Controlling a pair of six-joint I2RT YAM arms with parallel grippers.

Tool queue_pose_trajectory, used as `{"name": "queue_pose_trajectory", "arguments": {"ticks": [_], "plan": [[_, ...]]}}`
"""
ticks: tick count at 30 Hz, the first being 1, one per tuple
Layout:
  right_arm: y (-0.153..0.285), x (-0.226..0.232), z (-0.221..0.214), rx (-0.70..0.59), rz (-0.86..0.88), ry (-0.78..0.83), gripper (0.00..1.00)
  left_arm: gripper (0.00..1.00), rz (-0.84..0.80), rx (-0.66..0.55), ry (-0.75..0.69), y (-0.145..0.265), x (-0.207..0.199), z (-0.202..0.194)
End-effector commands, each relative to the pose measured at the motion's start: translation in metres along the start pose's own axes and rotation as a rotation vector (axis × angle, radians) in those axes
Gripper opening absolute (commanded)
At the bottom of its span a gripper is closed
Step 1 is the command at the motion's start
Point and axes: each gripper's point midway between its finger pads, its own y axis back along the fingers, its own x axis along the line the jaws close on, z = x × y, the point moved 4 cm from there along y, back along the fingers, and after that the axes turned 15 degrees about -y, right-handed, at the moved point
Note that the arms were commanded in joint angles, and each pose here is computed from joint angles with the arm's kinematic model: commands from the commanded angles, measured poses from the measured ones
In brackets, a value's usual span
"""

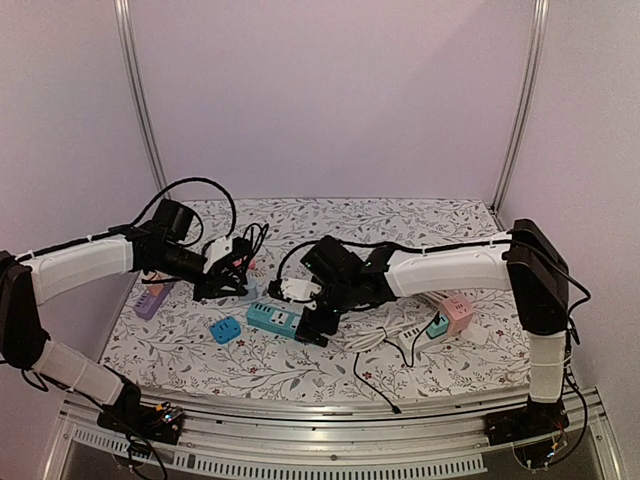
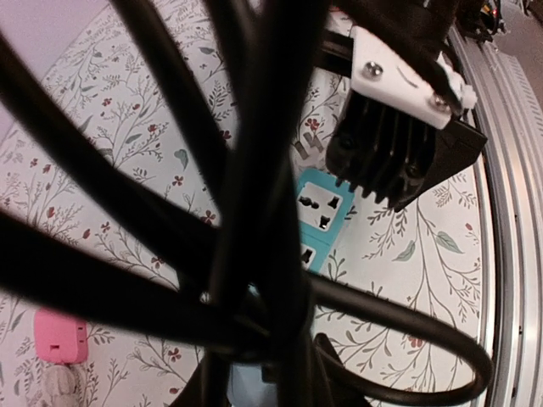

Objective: Insert the plug
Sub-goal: Adjust the socket at the center of the board.

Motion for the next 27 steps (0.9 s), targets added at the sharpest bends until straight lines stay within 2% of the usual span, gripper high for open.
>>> {"name": "queue_pose_trajectory", "arguments": {"ticks": [1, 9, 17, 19, 23, 25, 27], "plan": [[-0.009, 0.01, -0.017, 0.121, 0.065, 0.036, 0.99, 0.0, 0.04, -0.025, 0.009, 0.005, -0.002, -0.003], [-0.043, -0.004, -0.023, 0.186, -0.005, 0.089, 0.98, 0.0, 0.054, -0.054, 0.008, 0.008, -0.005, 0.001], [-0.054, -0.025, -0.006, 0.152, -0.027, 0.084, 0.95, 0.0, 0.043, -0.062, 0.01, 0.008, -0.009, 0.001], [-0.059, -0.025, -0.01, 0.168, -0.018, 0.094, 0.85, 0.0, 0.041, -0.066, 0.011, 0.008, -0.009, 0.001], [-0.063, -0.019, -0.03, 0.235, 0.031, 0.132, 0.56, 0.0, 0.027, -0.072, -0.022, 0.006, -0.012, 0.003], [-0.058, -0.013, -0.04, 0.251, 0.076, 0.164, 0.48, 0.0, 0.006, -0.042, -0.078, -0.001, -0.022, 0.003], [-0.049, -0.006, -0.048, 0.247, 0.133, 0.228, 0.45, 0.0, -0.011, -0.049, -0.079, -0.007, -0.029, 0.008]]}}
